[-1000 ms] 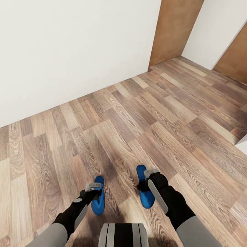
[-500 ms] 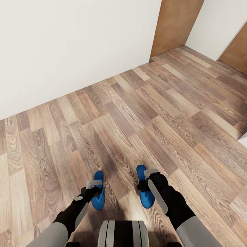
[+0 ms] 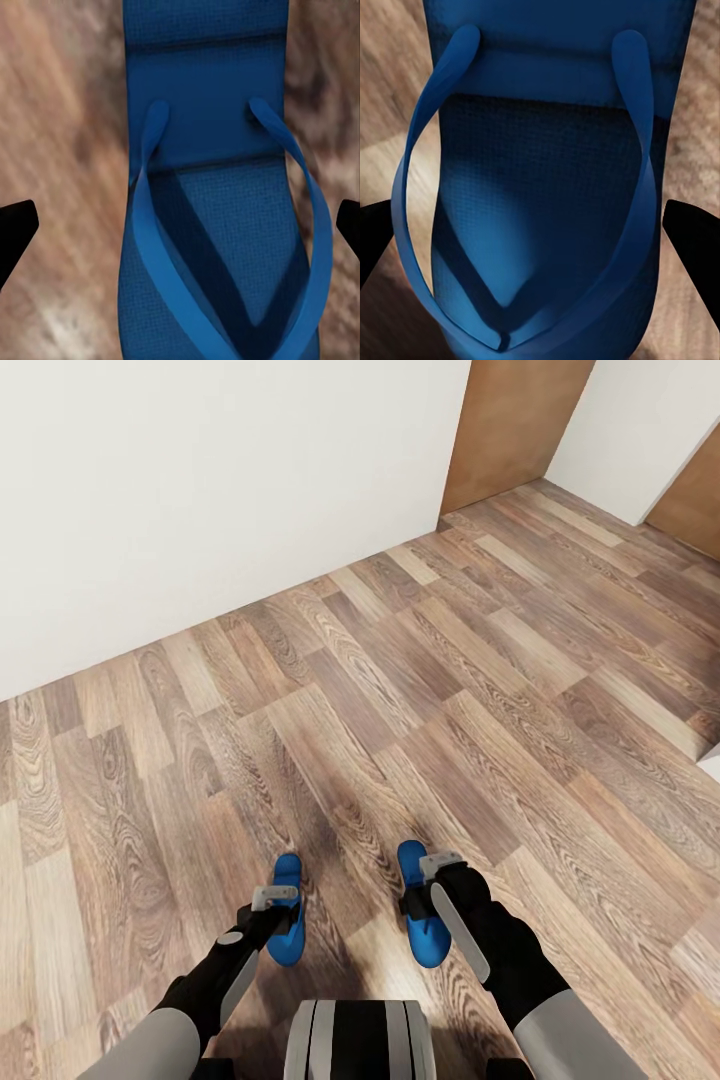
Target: In the bedroom, move the book from the bed onto either nightstand, and place the two sandals side by side next to the bed.
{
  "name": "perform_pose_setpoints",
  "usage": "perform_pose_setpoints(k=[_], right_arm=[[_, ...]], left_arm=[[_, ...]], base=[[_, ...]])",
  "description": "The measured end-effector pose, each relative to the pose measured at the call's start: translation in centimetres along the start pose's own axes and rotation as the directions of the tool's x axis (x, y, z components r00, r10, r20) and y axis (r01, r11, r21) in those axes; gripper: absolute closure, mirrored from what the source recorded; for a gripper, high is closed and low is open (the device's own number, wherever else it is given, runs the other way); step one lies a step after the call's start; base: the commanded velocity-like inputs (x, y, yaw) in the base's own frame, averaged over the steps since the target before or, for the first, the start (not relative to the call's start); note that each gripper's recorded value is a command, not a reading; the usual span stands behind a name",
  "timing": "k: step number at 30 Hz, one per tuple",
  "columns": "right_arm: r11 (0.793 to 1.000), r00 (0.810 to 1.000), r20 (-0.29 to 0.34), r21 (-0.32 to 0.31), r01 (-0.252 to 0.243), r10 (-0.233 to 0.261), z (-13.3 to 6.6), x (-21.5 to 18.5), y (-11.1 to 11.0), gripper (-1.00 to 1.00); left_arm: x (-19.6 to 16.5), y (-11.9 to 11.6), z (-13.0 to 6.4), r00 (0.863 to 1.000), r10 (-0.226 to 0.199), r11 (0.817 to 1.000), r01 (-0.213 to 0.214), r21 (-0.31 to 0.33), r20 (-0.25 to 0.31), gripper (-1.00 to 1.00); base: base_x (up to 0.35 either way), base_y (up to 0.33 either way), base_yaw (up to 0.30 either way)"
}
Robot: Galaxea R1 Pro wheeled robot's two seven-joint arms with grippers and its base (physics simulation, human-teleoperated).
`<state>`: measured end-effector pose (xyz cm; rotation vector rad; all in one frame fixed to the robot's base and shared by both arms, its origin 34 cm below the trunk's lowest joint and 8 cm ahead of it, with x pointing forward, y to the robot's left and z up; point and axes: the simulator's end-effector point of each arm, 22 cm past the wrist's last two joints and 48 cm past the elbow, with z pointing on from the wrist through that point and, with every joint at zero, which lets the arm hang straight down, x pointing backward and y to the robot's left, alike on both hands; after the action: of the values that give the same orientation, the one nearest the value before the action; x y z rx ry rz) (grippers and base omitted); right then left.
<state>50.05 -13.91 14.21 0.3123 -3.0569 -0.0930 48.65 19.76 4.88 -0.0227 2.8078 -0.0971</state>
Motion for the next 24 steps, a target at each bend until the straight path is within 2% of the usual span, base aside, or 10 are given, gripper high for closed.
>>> perform_pose_setpoints(k=[13,18,24], right_arm=[[1.0,1.0,0.001,0.0,0.001,-0.001,0.0,0.0,0.0,1.0],[1.0,1.0,-0.02,-0.004,0.0,0.0,0.9,0.7,0.1,1.0],[1.0,1.0,-0.019,-0.003,0.001,-0.001,0.9,0.6,0.1,1.0]], left_arm=[[-0.2,-0.2,0.0,1.0,0.001,1.0,-0.001,0.003,0.005,-1.0],[0.9,-0.3,0.5,1.0,0.0,1.0,0.001,0.005,-0.015,-1.0],[1.0,-0.6,0.5,1.0,-0.001,1.0,0.001,0.008,-0.017,-1.0]], base=[[0.0,0.0,0.0],[0.0,0.0,0.0],[0.0,0.0,0.0]])
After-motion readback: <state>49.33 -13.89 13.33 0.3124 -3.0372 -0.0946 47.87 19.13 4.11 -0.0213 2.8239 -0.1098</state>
